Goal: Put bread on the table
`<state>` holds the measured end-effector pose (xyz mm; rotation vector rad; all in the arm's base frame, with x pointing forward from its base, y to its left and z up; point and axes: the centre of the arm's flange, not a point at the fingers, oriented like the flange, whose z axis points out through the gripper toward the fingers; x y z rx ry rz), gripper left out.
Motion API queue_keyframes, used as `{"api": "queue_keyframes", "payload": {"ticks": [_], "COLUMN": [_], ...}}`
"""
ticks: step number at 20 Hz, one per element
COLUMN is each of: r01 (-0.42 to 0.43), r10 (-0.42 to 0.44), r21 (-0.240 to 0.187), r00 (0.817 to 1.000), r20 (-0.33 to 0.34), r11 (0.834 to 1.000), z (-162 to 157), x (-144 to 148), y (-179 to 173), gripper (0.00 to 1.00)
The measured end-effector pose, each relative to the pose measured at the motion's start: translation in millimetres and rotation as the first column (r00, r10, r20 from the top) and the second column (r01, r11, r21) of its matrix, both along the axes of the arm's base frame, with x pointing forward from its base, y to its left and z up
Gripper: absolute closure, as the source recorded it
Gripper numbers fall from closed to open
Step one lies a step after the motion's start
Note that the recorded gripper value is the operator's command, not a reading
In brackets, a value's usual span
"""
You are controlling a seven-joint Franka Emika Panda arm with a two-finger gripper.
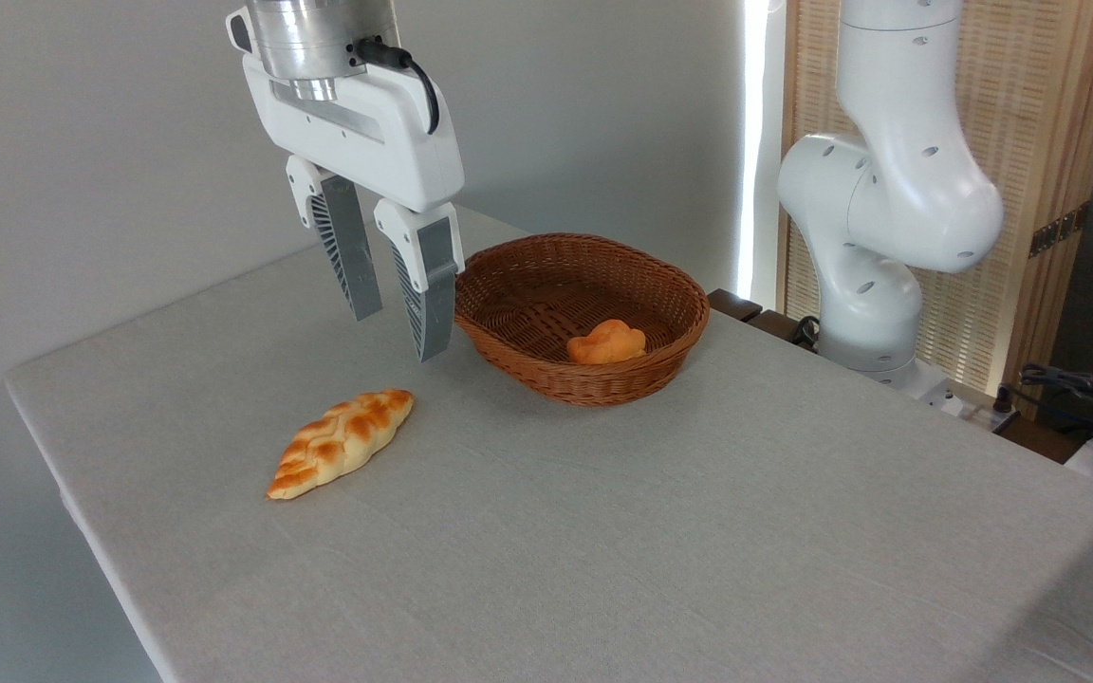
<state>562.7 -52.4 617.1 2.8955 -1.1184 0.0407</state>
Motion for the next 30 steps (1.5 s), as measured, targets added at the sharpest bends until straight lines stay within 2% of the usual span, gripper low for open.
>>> {"api": "queue_keyframes", "payload": {"ticks": [7,12,22,26,30], "r01": [0.004,0.015,0.110,0.138,0.206], "r10": [-0.004,-0.015,-0.110,-0.137,-0.200], "r21": [0.000,0.000,0.003,0.009,0.017], "r00": [1.000,1.000,0.994,0.987,0.965], "r20": [-0.006,-0.007,-0.020,-0.080,-0.171], "r11": [1.000,1.000,0.994,0.990,0.978], "z": [-3,-10,-12,-44,-95], "x": [-1,-19,-120,-151,-179], "y": [-2,-7,-41,-47,-69], "gripper": [0.00,0.00,0.00,0.00,0.00]}}
